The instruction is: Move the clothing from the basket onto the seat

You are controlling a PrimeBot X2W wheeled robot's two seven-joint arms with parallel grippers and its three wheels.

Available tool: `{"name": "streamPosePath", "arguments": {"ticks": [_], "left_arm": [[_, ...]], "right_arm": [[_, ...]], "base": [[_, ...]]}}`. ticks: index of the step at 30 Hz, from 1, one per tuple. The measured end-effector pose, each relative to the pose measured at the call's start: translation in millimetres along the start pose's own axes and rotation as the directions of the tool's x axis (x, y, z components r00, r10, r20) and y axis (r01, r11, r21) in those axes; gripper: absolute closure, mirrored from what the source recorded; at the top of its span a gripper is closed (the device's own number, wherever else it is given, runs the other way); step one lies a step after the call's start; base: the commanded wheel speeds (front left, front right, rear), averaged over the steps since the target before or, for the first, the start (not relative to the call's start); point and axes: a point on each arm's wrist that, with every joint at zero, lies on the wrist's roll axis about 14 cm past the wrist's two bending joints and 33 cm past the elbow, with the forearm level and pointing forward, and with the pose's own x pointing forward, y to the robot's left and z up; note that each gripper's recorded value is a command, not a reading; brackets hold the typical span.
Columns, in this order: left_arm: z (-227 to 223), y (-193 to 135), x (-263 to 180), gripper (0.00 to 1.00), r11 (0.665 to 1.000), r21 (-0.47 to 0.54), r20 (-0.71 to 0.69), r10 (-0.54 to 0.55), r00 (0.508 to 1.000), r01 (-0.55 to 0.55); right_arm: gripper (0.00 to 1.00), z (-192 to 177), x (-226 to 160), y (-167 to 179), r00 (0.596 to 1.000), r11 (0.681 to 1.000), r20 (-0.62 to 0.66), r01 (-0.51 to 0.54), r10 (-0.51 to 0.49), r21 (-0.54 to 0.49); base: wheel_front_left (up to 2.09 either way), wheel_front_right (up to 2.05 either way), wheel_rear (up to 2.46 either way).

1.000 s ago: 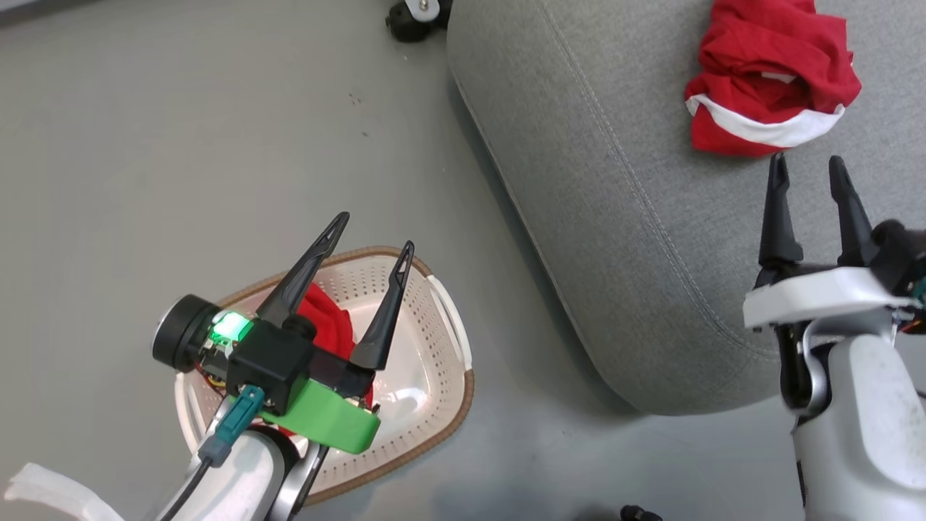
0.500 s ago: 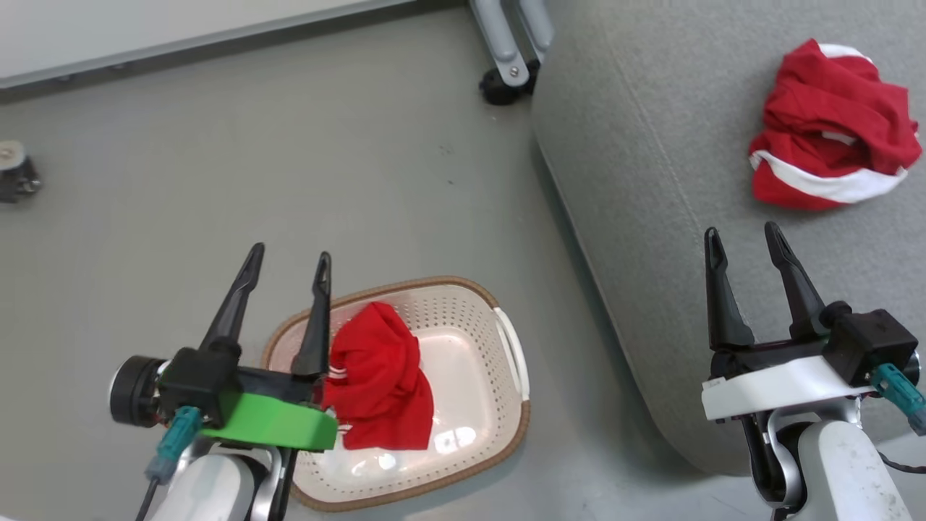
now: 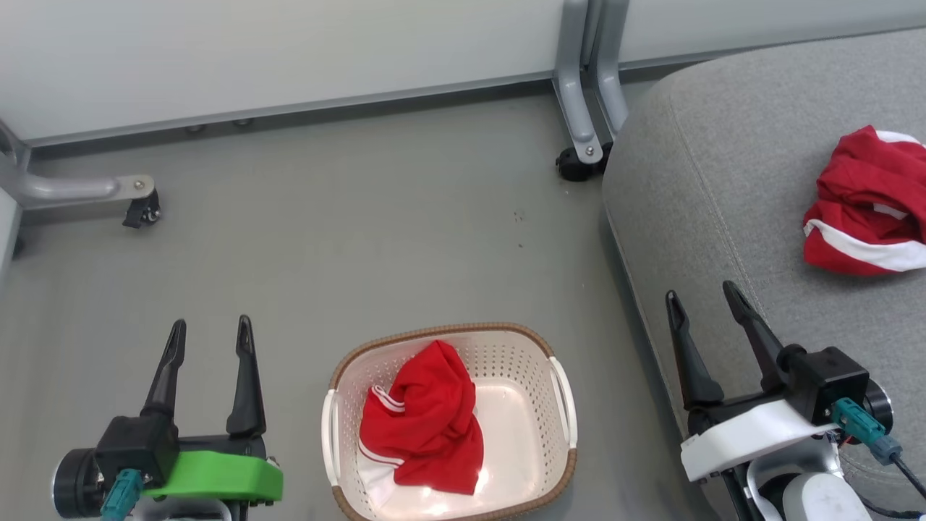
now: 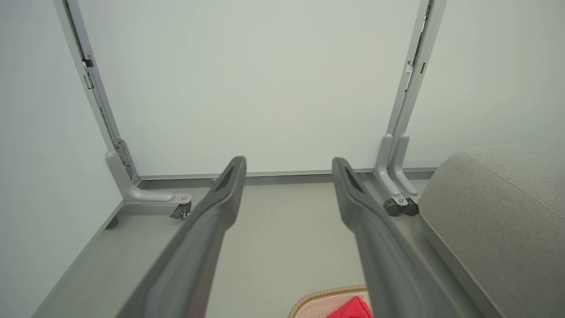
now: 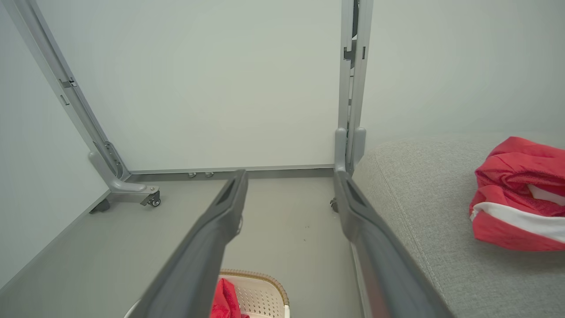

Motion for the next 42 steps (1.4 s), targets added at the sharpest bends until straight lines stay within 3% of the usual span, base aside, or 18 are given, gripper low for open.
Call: {"name": "streamPosePath", "arguments": {"ticks": [14, 42], "left_arm": [[-3, 10, -48, 0.0, 0.999, 0.026, -0.02, 0.028, 0.999, -0.028], [-21, 14, -51, 0.0, 0.999, 0.044, -0.067, 0.032, 0.997, -0.029]], "right_arm": [[0.0, 6, -29, 23, 0.998, 0.998, -0.017, -0.056, 0.056, 0.01], [0.0, 4, -28, 25, 0.997, 0.998, -0.036, -0.063, 0.063, 0.018]], "base": [[0.0, 0.0, 0.0], [0.0, 0.0, 0.0]]}}
